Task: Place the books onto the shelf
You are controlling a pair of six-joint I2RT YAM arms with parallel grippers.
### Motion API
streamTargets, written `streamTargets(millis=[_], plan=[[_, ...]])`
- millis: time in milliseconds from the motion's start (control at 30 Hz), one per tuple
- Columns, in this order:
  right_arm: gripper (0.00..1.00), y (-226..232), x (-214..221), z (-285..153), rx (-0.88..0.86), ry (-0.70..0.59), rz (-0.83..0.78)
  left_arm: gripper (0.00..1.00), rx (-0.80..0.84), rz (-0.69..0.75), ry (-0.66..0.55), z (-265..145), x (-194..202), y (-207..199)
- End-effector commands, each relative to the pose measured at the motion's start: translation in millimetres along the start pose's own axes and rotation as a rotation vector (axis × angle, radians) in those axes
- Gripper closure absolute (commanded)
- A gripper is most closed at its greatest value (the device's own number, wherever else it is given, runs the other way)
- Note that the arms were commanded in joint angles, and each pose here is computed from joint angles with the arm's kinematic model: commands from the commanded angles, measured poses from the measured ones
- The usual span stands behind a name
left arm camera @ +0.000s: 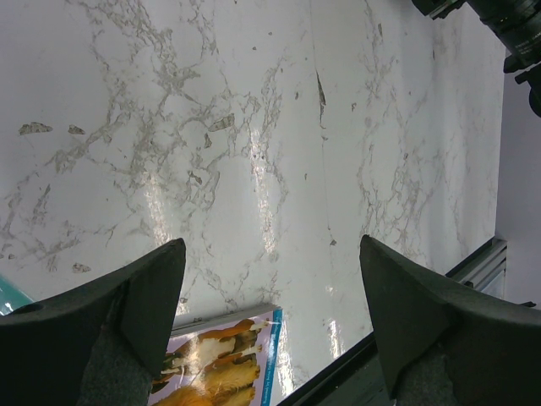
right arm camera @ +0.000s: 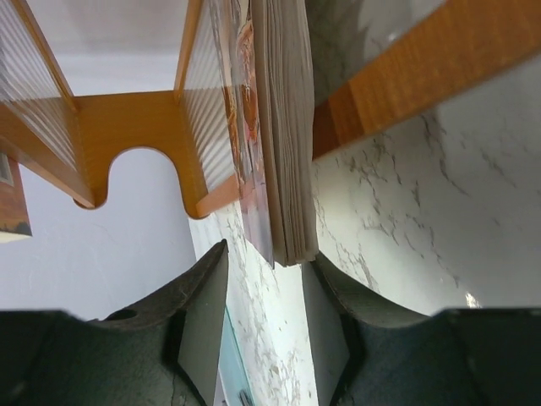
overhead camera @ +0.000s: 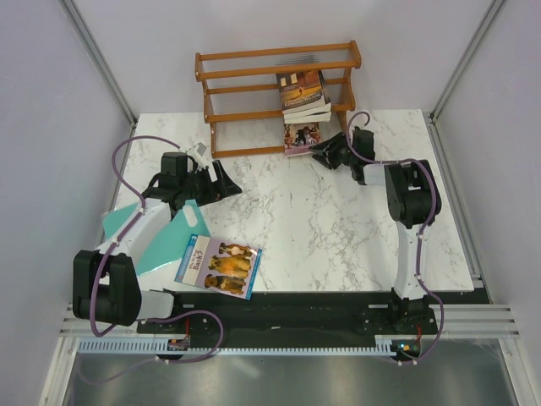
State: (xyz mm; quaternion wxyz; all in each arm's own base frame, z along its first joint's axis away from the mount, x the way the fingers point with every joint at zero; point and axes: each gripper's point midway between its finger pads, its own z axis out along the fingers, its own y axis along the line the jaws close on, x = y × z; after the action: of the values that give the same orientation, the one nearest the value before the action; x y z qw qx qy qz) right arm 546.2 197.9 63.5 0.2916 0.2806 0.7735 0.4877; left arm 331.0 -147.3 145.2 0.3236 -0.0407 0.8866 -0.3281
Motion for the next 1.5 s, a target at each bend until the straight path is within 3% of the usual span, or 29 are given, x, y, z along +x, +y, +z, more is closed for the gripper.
streamTargets(millis=[0, 300, 633, 1467], plan=[[0.54, 12.3, -20.3, 11.1, -0.022, -0.066, -0.043, 0.1, 0.011, 0.041, -0.004, 0.2, -1.8, 0.8], [0.65, -4.8, -26.7, 15.5, 0.025, -0.123, -0.029, 0.1, 0.012, 0.044, -0.003, 0.0, -1.4, 0.7], [0.9, 7.5, -25.7, 14.1, -0.095, -0.155, -0.029, 0.1, 0.014, 0.041, 0.002, 0.5, 0.3, 1.3], [0.99, 89.9, -28.8, -13.7, -0.279, -0.157, -0.212, 0.11, 0.011, 0.025, 0.015, 3.3, 4.5, 4.0]])
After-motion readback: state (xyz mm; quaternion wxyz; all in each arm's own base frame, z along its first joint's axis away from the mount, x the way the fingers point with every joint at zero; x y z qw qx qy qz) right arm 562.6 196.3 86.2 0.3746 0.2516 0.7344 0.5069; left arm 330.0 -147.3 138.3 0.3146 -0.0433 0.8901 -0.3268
